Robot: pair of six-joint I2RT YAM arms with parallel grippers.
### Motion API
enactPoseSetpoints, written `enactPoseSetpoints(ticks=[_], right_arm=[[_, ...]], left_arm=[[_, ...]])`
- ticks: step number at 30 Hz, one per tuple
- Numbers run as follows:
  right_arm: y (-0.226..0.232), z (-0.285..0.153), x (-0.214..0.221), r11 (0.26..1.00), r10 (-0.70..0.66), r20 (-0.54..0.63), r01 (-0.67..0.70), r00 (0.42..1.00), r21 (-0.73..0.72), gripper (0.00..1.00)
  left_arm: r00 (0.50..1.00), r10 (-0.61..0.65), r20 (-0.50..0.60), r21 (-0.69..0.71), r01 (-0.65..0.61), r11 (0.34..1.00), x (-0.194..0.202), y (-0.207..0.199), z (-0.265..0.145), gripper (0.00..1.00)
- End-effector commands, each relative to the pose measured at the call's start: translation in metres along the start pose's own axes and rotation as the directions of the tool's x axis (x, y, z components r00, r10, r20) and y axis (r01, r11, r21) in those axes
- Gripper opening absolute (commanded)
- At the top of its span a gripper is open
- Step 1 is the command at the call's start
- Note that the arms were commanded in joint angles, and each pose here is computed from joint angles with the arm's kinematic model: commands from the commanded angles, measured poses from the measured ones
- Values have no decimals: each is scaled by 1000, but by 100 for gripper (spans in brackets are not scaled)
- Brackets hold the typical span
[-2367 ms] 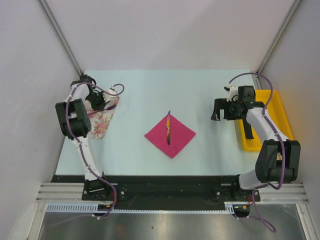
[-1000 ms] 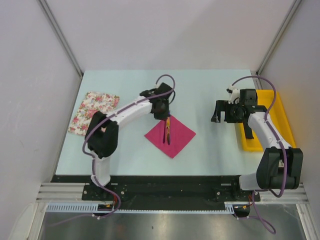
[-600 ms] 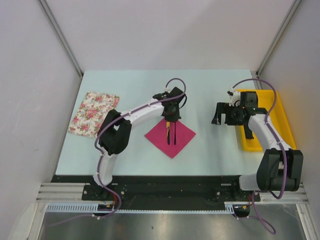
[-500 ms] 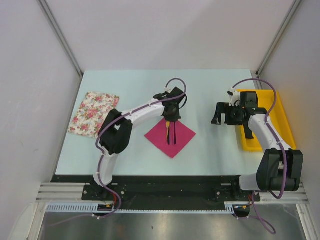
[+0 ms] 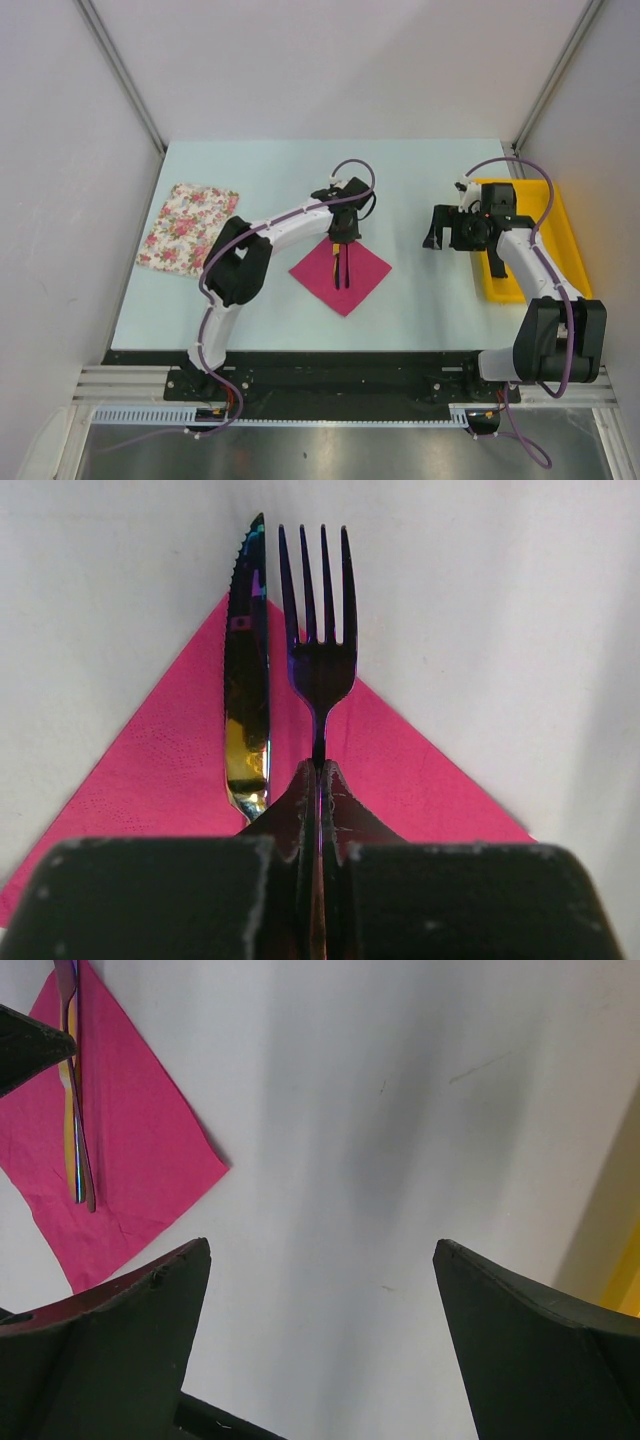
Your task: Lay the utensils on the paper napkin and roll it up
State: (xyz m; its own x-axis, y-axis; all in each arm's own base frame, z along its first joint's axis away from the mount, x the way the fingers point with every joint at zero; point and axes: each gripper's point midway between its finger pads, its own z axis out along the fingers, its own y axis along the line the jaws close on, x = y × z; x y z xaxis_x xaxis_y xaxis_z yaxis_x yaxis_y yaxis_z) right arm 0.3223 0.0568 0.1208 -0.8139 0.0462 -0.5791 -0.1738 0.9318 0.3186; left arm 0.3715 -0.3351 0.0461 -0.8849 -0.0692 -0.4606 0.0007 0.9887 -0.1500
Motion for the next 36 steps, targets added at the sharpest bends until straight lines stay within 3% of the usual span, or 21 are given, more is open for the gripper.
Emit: enactPoseSetpoints(ticks=[1,22,25,29,36], right_arm=[[1,-5,-7,1000,-9,36,10,999,-6,100],[-1,2,-10,1000,-7,31,8,999,-11,100],[-1,2,-11,1000,-7,29,7,1000,-11,100],[-1,3,-13,1000,-9,34,9,999,-14,100],[3,0,-16,999,-15,41,16,999,-33,100]], left_arm=[[998,-1,58,0,1,1000,-17,-6,-4,1],[1000,-6,18,-21,7,1000,-10,6,11,8],[1000,-3,18,-25,3,1000,-10,7,12,10],[1000,-8,22,-21,9,1000,-13,7,10,23],[997,-4,73,46,1,999,-35,-7,-16,29]])
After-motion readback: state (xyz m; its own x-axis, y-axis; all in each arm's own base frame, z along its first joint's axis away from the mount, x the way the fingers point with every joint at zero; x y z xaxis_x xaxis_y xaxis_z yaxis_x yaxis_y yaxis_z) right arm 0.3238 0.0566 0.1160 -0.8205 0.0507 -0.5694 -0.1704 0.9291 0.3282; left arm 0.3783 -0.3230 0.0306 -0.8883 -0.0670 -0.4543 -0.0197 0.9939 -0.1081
